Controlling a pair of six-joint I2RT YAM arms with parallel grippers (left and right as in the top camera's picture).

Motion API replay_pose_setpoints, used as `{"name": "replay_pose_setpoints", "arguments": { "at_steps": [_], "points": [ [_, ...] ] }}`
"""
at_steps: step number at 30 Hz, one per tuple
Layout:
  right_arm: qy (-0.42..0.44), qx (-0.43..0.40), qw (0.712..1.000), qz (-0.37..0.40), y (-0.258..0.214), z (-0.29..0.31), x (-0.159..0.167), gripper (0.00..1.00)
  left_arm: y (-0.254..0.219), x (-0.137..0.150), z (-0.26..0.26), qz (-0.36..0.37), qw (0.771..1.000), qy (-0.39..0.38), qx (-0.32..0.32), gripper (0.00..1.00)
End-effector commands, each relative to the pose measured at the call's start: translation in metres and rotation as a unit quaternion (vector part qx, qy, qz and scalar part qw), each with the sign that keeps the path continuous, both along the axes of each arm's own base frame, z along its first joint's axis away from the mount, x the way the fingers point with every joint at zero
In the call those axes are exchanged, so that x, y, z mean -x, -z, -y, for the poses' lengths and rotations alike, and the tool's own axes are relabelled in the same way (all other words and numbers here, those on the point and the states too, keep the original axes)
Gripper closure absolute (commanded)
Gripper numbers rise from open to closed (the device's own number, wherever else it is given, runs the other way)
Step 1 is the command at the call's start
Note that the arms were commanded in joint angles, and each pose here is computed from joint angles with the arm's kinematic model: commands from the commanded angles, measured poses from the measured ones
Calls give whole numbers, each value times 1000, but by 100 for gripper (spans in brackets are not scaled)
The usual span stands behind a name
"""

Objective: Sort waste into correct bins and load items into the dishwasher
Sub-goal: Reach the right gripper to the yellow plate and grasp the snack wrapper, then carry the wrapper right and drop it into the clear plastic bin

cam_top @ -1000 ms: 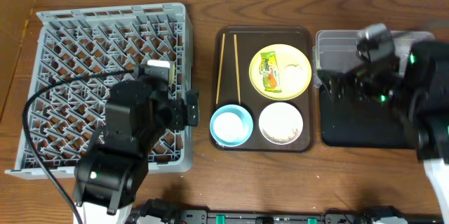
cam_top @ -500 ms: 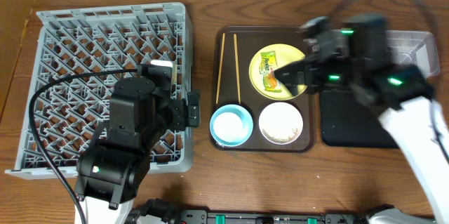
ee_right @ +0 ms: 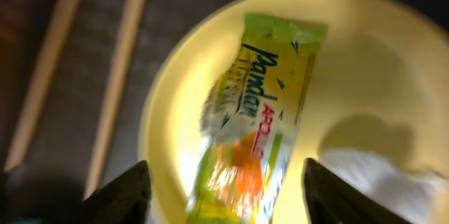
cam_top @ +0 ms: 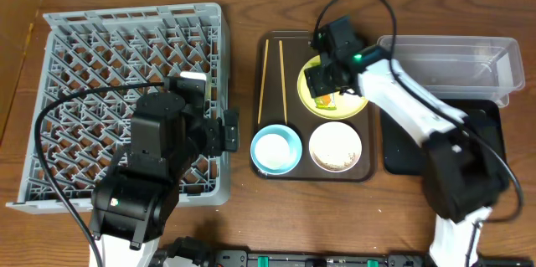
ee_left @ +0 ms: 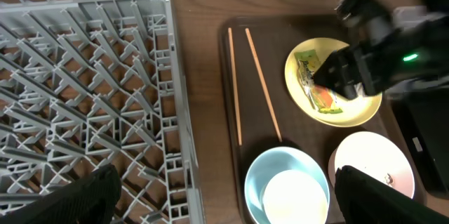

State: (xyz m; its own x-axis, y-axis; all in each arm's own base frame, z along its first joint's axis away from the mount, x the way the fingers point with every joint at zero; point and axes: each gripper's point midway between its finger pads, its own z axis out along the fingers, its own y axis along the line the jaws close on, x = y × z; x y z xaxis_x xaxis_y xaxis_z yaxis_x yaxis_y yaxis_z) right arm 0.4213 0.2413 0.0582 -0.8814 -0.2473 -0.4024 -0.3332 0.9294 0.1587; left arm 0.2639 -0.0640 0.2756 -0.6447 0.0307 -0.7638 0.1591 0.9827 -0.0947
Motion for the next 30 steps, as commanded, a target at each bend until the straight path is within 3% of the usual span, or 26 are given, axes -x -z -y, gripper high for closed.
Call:
{"name": "replay_pose_setpoints", "arguments": {
  "at_steps": [1, 8, 11, 14, 15, 23, 26, 27, 30],
  "points": [
    [6, 13, 1000, -3, 22, -5, -6, 43, -9, -1, 1, 11, 1000, 3, 4, 2],
    [29, 43, 998, -17, 51, 1, -5, 59, -9, -1, 1, 11, 1000, 3, 4, 2],
    [29, 45, 998, -19, 52, 1, -3, 58, -9, -1, 1, 11, 1000, 3, 4, 2],
    [47, 55, 997, -20, 55, 7, -3, 92, -9, -1, 1, 11, 1000, 3, 4, 2],
    [47, 55, 997, -20, 55, 7, -3, 99, -9, -1, 1, 11, 1000, 3, 4, 2],
    [53, -58, 996, 32, -50, 1, -13, 99, -9, -1, 1, 11, 1000, 3, 4, 2],
    [120, -91, 987, 51, -94, 33, -19, 99, -9, -1, 1, 11, 1000, 3, 4, 2],
    [180, -112, 976, 55, -116, 61, -23, 99, -9, -1, 1, 11, 1000, 3, 4, 2],
    [281, -125, 951, 29, -120, 105, -23, 99, -9, -1, 1, 11, 1000, 3, 4, 2]
  ]
}}
